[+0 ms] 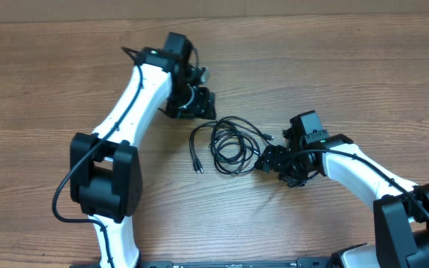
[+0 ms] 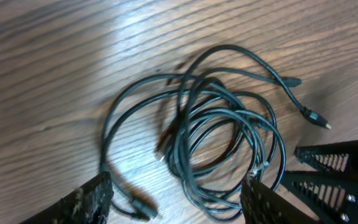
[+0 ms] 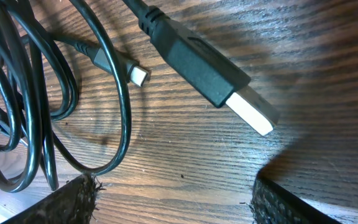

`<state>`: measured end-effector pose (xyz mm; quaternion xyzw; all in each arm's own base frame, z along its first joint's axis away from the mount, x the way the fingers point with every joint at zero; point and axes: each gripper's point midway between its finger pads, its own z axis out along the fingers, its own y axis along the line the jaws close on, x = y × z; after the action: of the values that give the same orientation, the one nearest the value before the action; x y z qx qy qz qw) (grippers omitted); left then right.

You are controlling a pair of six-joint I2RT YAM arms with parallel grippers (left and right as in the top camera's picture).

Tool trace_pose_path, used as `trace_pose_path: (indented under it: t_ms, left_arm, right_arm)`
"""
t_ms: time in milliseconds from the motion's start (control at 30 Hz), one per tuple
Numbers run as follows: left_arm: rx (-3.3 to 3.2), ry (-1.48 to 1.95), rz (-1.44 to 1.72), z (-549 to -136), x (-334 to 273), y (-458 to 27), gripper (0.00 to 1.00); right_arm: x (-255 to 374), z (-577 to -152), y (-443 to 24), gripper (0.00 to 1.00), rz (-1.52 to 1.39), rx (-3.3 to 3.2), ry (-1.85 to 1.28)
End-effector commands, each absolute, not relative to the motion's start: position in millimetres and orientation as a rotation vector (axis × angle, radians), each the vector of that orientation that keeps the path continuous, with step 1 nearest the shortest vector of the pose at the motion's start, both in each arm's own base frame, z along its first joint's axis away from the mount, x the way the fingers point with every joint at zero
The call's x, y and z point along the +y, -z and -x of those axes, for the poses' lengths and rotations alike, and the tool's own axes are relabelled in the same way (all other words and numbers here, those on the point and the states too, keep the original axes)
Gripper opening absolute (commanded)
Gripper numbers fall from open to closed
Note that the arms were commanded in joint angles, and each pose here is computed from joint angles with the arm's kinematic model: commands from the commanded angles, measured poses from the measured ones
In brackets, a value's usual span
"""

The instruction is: Untangle cables

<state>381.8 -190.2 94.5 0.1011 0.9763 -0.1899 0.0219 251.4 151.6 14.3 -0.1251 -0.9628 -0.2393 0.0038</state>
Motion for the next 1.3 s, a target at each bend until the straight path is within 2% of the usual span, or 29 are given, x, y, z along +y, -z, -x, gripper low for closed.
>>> trace_pose_path:
  t_ms: [0, 233, 433, 467, 500, 533, 700, 867, 1000, 1267]
  left_arm:
    - [3.029, 0.475, -0.304, -375.7, -195.4, -86.8, 0.66]
    - [3.005, 0.440, -0.388, -365.1, -213.2, -55.8, 0.55]
    - [2.990, 0.445, -0.397, -361.6, -213.9, -34.5, 0.40]
    - [2.987, 0.446, -0.397, -361.4, -213.8, -32.1, 0.35]
    - [2.984, 0.448, -0.398, -361.3, -213.9, -30.4, 0.22]
    - [2.984, 0.449, -0.398, -361.2, -213.9, -29.8, 0.04]
    - [2.955, 0.542, -0.432, -364.4, -225.0, -49.8, 0.04]
    - [2.895, 0.588, -0.484, -377.7, -230.0, -104.9, 0.04]
    - [2.838, 0.577, -0.599, -379.3, -229.7, -150.6, 0.04]
    - [2.727, 0.443, -0.680, -390.2, -217.3, -207.1, 0.04]
  right_arm:
    - [151.6, -260.0, -21.6, 0.79, 0.388, -3.060, 0.754]
    - [151.6, -260.0, -21.6, 0.79, 0.388, -3.060, 0.754]
    - [151.6, -260.0, -21.6, 0.79, 0.388, -3.060, 0.754]
    - [151.6, -260.0, -21.6, 0.79, 0.388, -3.060, 0.754]
    - [151.6, -260.0, -21.6, 0.79, 0.388, -3.060, 0.754]
    - [151.7, -260.1, -21.7, 0.79, 0.388, -3.060, 0.754]
    - [157.7, -261.1, -25.0, 0.79, 0.374, -3.045, 0.811]
    - [180.0, -261.8, -40.5, 0.80, 0.301, -2.966, 1.029]
    - [213.6, -256.9, -85.1, 0.78, -0.051, -2.794, 1.485]
    - [213.2, -274.7, -146.3, 0.79, -0.249, -2.618, 1.956]
